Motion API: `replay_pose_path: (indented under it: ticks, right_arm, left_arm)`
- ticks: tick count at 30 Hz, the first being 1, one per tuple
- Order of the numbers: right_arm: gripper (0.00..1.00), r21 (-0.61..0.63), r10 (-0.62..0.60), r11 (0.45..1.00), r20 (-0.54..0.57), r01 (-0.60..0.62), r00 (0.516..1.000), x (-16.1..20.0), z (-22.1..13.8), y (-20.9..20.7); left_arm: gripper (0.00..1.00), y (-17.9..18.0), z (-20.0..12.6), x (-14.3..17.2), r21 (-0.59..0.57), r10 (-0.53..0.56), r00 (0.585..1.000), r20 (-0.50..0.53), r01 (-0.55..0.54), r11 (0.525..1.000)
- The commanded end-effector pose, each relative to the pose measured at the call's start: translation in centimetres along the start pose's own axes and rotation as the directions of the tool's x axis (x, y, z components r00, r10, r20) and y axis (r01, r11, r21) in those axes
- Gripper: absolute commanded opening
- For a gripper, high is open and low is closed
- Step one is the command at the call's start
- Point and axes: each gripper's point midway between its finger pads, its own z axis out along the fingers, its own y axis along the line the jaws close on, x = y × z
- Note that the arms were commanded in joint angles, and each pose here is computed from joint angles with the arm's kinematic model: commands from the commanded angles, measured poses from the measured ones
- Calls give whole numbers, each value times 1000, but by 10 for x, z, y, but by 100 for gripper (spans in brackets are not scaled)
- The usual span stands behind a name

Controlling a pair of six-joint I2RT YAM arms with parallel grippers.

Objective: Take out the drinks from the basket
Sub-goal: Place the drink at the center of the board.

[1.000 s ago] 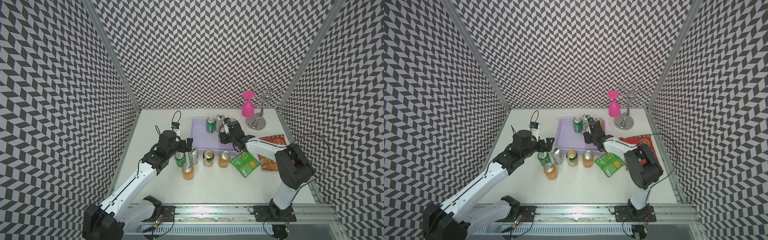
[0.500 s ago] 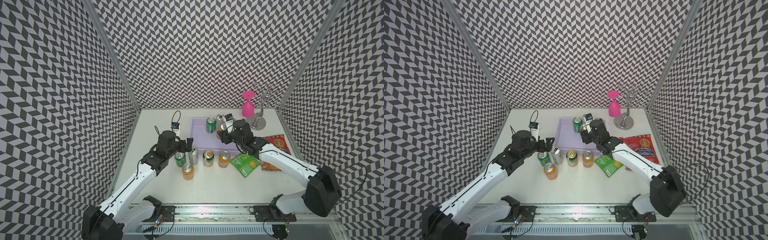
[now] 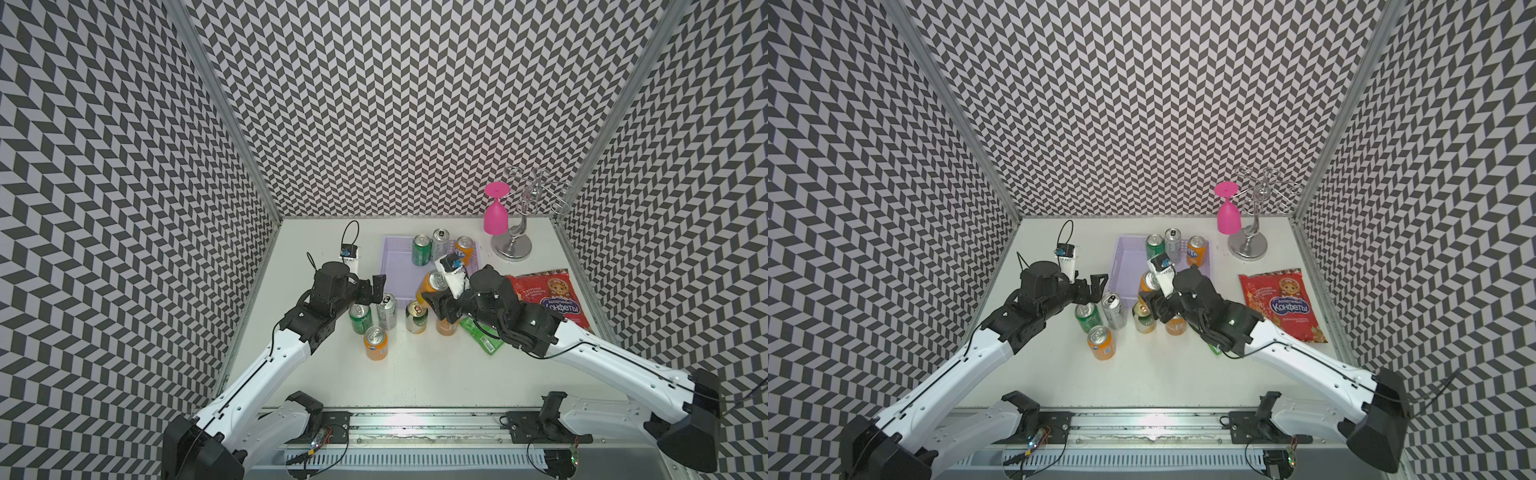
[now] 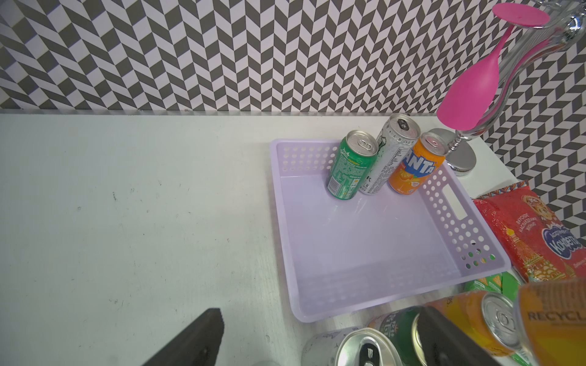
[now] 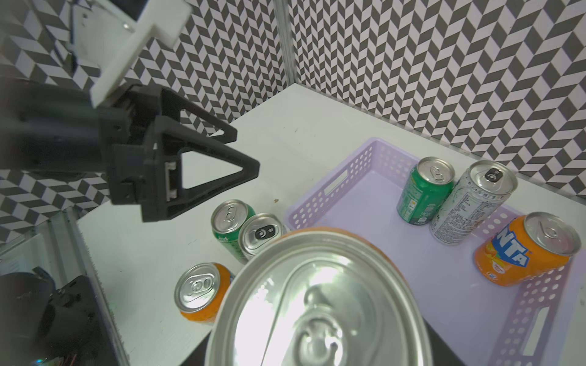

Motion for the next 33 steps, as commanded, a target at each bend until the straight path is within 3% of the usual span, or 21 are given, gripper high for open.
replay_pose_path:
  ticks: [1, 13, 21, 33]
  right_arm:
    - [49, -49, 25, 999, 118, -19, 993, -25, -16, 21]
    - [49, -151, -14, 988, 30, 18, 999, 32, 2, 77]
    - [49, -167, -35, 986, -58, 25, 998, 71, 30, 90]
    - [49, -178, -43, 984, -82, 28, 996, 105, 56, 96]
  left_arm:
    - [99, 2, -4, -8, -5, -1, 999, 37, 1, 1000]
    - [99, 5, -5, -8, -21, 0, 999, 41, 1, 1000]
    - [99, 6, -4, -8, -26, 1, 999, 38, 0, 1000]
    - [99, 5, -4, -7, -23, 2, 999, 39, -1, 1000]
